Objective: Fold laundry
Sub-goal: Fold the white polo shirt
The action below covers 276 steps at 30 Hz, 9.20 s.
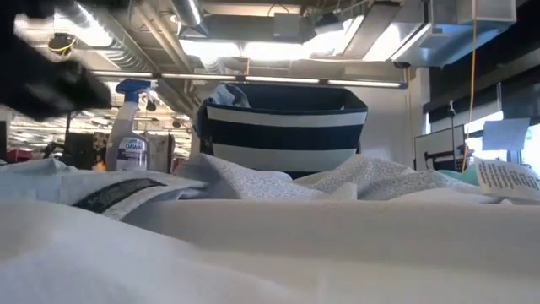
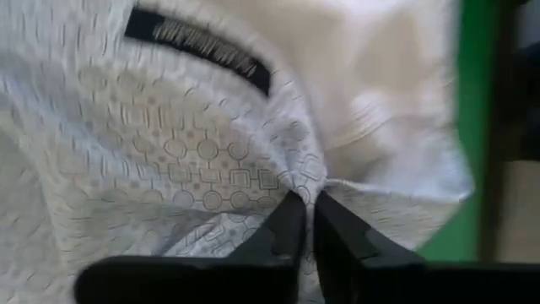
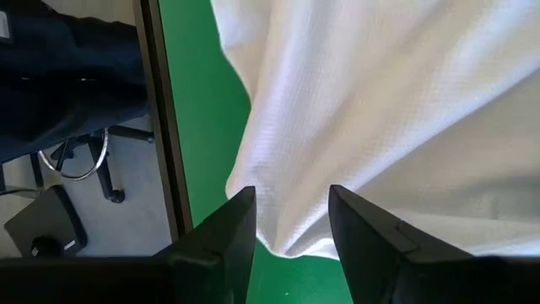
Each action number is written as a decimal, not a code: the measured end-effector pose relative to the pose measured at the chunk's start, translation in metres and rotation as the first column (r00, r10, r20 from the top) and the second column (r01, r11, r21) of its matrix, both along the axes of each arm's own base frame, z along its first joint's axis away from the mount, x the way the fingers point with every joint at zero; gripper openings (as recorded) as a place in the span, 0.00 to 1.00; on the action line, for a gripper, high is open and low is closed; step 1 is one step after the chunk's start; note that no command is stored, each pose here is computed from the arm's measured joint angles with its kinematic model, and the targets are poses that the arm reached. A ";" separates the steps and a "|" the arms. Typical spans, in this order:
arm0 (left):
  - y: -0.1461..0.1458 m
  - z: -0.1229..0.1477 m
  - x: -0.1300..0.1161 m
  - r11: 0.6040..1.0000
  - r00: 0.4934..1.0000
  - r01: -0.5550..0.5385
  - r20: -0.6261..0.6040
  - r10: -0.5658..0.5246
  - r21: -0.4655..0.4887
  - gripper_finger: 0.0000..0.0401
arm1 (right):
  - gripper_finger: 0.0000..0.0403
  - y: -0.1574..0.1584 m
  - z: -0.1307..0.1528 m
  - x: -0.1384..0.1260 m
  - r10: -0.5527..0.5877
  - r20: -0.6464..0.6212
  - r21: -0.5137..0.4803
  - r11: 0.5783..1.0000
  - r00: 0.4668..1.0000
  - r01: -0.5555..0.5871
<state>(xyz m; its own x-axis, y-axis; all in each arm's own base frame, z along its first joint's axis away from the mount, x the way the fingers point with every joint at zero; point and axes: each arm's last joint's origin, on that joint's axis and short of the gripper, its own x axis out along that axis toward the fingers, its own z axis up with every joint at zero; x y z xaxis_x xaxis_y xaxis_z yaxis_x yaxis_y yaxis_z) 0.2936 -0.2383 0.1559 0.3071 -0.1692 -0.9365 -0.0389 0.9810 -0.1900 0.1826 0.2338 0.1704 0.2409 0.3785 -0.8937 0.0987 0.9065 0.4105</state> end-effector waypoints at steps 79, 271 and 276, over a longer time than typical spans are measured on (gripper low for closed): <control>0.170 -0.037 -0.112 0.957 0.913 -0.288 0.307 0.268 0.020 0.17 | 0.37 -0.082 0.007 0.141 -0.613 0.394 0.433 0.781 0.685 0.450; 0.250 -0.050 -0.071 0.789 0.771 -0.587 0.423 0.477 0.181 0.17 | 0.41 -0.128 0.001 0.136 0.052 -0.146 -0.206 0.975 0.988 -0.081; 0.250 -0.050 -0.071 0.789 0.771 -0.587 0.423 0.476 0.181 0.17 | 0.28 -0.128 0.001 0.136 0.107 -0.153 -0.139 0.982 0.982 -0.128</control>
<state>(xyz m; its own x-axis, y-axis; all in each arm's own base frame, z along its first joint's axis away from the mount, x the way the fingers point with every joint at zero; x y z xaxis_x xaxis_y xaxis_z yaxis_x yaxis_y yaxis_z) 0.2230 0.0112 0.1062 0.5677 0.3763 -0.7322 -0.5589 0.8292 -0.0072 0.3189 0.1057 0.1714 0.0666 0.2581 -0.9638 0.0364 0.9647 0.2609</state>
